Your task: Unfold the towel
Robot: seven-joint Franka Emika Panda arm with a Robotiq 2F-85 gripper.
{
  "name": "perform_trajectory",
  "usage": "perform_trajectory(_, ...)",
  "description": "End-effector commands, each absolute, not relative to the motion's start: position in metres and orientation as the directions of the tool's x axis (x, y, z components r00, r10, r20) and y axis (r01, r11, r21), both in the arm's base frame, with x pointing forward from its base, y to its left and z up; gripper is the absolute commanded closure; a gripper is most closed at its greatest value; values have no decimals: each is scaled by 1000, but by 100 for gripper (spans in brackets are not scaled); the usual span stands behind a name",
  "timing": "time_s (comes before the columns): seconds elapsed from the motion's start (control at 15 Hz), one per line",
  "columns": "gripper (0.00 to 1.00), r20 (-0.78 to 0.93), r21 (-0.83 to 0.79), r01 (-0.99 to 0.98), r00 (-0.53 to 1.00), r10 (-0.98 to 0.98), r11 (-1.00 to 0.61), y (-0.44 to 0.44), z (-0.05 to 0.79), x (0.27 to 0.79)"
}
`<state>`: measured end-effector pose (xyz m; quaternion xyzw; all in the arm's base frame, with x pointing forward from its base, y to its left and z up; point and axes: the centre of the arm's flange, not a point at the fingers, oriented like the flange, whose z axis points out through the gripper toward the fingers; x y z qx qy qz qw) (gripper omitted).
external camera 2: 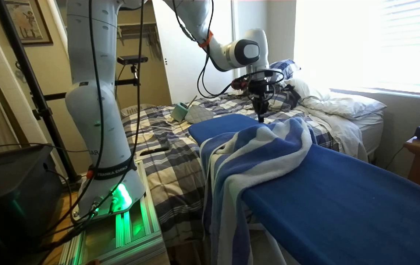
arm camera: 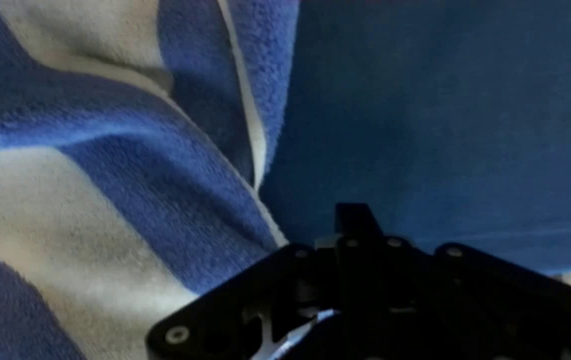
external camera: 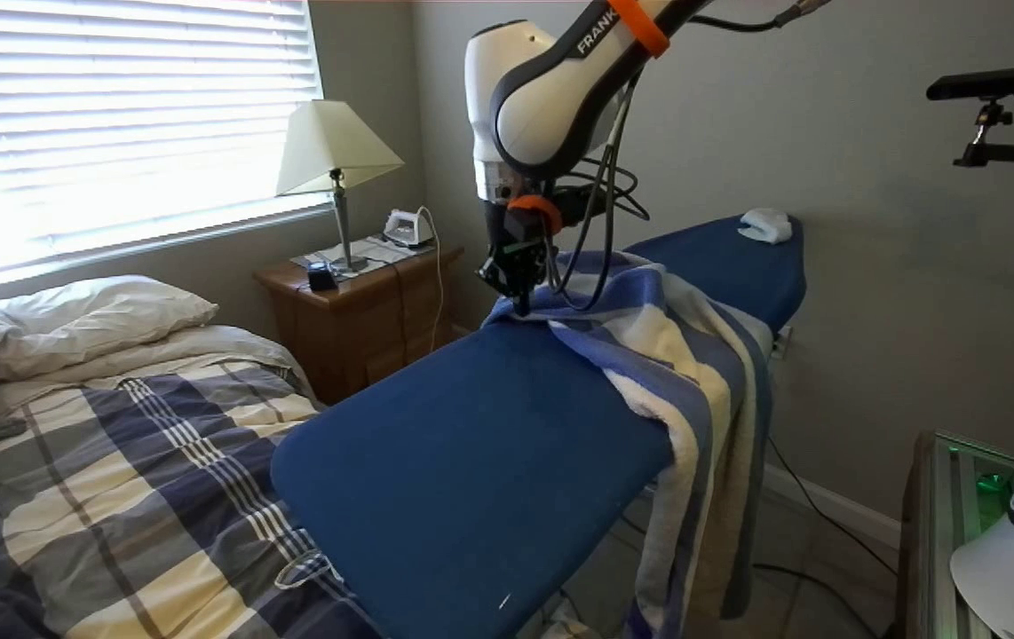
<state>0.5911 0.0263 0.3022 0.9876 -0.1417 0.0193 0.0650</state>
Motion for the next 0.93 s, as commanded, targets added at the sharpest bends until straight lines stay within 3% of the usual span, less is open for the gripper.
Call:
perform_trajectory(0.0, 100, 135, 84, -253, 961, -240, -964, 51, 329, 599)
perform_trajectory(0.27, 100, 23, 124, -253, 967, -252, -960, 55, 323, 590)
perform_trajectory(0.4, 72, -21, 142, -247, 967, -252, -959, 50, 316, 583)
perform_trajectory(0.87, 26, -75, 177, -258, 959, -274, -950, 34, 283, 575)
